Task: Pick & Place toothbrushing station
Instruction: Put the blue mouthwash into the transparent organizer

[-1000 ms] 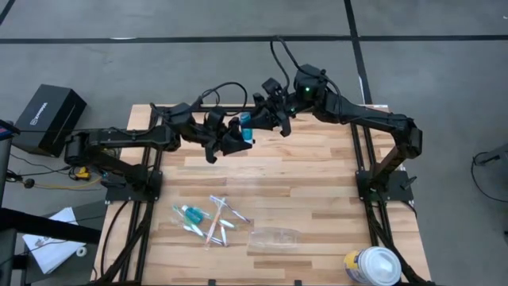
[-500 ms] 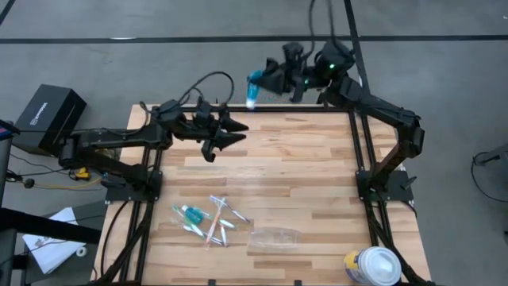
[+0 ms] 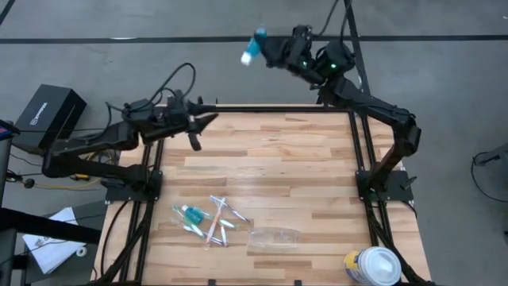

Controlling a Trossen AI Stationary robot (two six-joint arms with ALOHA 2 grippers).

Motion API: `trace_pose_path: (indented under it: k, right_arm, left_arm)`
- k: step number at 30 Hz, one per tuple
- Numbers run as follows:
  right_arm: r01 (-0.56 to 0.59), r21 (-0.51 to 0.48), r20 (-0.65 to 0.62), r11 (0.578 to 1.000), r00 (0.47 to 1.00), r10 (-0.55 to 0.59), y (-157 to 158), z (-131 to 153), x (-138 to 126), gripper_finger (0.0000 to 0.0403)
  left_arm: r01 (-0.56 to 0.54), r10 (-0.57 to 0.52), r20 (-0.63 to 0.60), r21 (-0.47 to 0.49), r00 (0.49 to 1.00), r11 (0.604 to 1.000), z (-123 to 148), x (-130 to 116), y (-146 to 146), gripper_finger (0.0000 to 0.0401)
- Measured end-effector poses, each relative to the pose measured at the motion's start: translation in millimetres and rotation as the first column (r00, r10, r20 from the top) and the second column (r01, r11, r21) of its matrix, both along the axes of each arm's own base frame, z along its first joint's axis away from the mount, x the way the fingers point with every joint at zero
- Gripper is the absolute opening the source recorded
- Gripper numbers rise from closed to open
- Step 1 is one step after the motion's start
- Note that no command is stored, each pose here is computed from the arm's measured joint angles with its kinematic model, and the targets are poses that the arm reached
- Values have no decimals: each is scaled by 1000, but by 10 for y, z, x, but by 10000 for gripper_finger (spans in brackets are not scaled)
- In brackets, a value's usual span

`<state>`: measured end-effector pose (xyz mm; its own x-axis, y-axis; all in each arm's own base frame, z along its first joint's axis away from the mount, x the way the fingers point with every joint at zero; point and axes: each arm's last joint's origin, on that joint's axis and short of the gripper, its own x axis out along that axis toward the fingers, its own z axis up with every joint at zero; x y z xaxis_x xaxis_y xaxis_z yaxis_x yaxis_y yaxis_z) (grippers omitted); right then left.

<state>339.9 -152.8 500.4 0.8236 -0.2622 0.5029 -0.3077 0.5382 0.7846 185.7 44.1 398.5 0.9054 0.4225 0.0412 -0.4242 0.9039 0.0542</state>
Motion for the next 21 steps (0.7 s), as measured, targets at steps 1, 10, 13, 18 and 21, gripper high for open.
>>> trace_pose_path:
  k: [1,10,13,18,21]
  right_arm:
    - [5,59,11,998,1000,-6,-18,-46,49,55]
    - [-1,295,12,956,1000,-2,-100,-631,633,55]
    - [-38,339,91,940,996,8,-198,-815,777,55]
    - [-64,389,143,919,990,8,-256,-1048,939,55]
    - [-76,394,157,916,987,14,-232,-1076,969,55]
  left_arm:
    - [-32,32,-2,29,999,999,17,-28,-6,112]
    - [-340,386,-147,263,911,903,-10,-79,-63,106]
    - [-409,491,-189,349,850,843,-20,-72,-67,102]
    - [-380,464,-142,394,875,837,57,-69,-76,104]
    - [-370,470,-129,452,873,812,97,-64,-78,119]
